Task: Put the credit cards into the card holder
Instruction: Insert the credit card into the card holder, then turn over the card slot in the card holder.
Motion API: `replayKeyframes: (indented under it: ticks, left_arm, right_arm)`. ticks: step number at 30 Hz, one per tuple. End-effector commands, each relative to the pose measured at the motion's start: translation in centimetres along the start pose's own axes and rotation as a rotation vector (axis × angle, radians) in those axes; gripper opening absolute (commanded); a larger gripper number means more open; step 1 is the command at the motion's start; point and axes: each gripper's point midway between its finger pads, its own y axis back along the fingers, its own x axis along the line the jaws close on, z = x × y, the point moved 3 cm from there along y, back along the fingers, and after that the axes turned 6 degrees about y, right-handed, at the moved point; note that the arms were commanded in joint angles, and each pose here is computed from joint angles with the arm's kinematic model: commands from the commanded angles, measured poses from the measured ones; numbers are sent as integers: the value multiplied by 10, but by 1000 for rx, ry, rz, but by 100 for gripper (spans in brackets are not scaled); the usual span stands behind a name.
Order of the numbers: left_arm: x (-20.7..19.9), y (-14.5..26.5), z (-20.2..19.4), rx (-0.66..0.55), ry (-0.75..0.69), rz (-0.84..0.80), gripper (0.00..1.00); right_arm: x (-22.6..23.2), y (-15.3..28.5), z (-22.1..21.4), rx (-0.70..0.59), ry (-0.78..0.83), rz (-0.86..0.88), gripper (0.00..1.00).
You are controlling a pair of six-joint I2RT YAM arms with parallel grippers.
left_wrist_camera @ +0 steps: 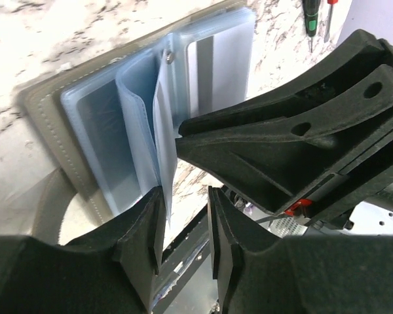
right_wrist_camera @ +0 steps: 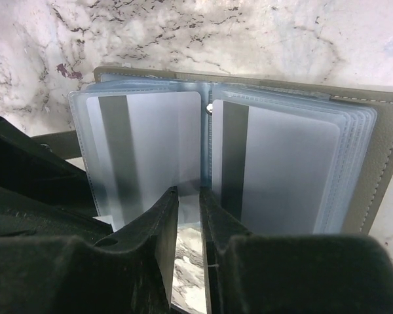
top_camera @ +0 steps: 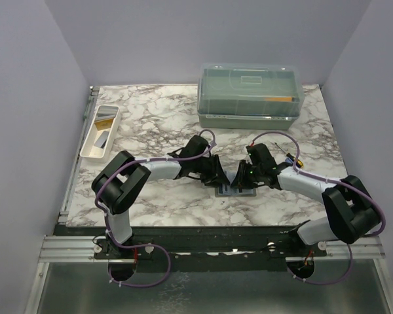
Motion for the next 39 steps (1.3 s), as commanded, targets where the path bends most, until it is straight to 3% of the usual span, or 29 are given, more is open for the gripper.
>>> replayKeyframes:
  ticks: [1,4,8,19,30,39]
  left_arm:
    - [-26,6,4,-41,-66,-25,38]
    - [-27,7,3,-47,-76,-6,44]
    - [-29,9,2,-52,-88,26,46]
    - [-32,3,3,-47,-101,56,40]
    - [-36,-19,4,-21,-135,59,42]
    - [-29,-28,7,-25,-135,69,46]
  right_arm:
    - [-1,4,-3,10,-1,-16,24]
    - [-2,4,-4,13,-2,-17,24]
    - [-2,4,-4,12,-3,-14,24]
    - [0,8,-4,2,-6,-7,25]
    - [-8,37,3,-82,-93,-117,39]
    - [-15,57,8,-160,-149,-174,41]
